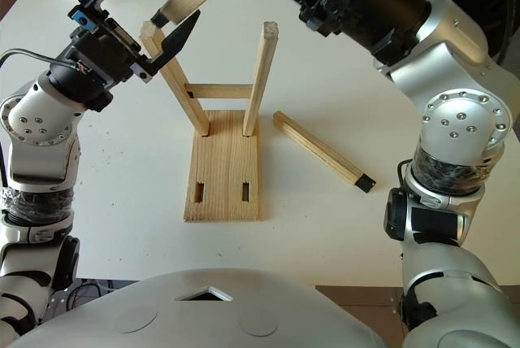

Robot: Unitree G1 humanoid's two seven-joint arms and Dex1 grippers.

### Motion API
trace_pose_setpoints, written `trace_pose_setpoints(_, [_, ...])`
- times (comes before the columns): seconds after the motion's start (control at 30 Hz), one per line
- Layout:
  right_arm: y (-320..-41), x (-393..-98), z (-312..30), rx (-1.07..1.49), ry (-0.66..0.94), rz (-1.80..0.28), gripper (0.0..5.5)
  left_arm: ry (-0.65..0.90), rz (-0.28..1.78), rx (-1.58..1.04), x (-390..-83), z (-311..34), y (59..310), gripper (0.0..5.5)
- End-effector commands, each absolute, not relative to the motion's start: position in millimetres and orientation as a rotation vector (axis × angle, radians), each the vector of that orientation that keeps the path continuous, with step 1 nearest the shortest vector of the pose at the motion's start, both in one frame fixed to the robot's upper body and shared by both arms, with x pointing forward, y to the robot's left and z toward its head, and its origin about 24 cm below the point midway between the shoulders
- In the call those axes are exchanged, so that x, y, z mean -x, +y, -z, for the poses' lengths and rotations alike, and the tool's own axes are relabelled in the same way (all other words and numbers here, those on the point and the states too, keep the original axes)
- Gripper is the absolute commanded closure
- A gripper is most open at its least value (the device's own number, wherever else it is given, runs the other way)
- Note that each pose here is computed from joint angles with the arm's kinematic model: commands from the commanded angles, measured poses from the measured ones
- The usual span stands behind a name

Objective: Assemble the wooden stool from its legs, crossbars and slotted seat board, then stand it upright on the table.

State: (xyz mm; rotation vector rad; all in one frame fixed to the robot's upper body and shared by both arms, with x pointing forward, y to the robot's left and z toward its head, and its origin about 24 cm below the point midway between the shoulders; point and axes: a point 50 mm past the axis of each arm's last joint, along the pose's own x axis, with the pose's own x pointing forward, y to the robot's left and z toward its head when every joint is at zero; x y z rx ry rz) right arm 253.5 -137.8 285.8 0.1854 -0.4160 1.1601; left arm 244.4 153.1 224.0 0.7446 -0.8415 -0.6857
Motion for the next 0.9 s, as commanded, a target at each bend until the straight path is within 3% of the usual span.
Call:
trace_pose_setpoints(0.03, [-146, -252, -302, -0.153, -0.483, -1.136, 3.47, -0.786, 0.641, -0.764, -240, -226, 176, 2.2])
trace_pose_setpoints(0.2, [-154, -231, -298, -0.194, -0.378, -1.293, 3.48, -0.712, 0.485, -0.726, -238, -225, 210, 2.2])
trace_pose_setpoints(0.37, [-158, -206, -265, -0.078, -0.092, -1.487, 3.48, -0.629, 0.32, -0.644, -244, -215, 243, 2.2])
trace_pose_setpoints(0.7, [-160, -192, -193, 0.044, 0.249, -1.594, 3.48, -0.477, 0.297, -0.6, -251, -179, 247, 2.2])
trace_pose_setpoints(0.9, [-161, -198, -174, 0.114, 0.265, -1.555, 3.48, -0.477, 0.353, -0.59, -252, -178, 234, 2.2])
